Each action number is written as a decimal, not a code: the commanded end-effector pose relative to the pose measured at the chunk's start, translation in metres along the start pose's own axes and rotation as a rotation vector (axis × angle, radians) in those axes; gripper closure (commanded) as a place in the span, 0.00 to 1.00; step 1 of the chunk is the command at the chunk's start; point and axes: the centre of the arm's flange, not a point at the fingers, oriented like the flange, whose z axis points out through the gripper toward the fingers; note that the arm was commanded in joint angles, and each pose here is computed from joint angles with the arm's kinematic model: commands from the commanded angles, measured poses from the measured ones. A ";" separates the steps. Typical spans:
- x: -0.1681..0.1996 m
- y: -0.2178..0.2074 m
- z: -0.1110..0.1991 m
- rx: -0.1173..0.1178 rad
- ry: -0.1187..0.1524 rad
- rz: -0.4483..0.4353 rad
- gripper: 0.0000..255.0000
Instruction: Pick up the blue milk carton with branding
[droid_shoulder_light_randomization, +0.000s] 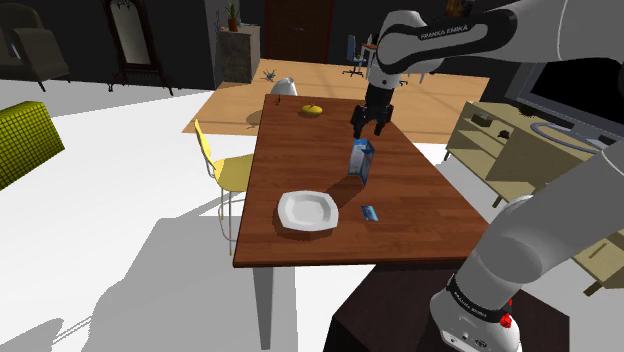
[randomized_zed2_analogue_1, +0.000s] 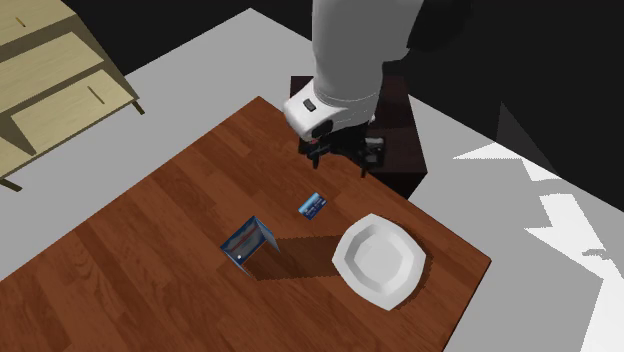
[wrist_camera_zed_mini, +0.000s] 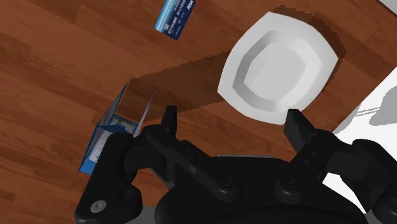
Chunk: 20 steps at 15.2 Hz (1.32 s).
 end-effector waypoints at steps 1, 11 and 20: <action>0.019 0.014 0.013 -0.006 -0.004 0.030 0.00; 0.099 0.098 0.076 -0.033 -0.029 0.178 0.00; 0.144 0.163 0.128 -0.052 -0.045 0.278 0.00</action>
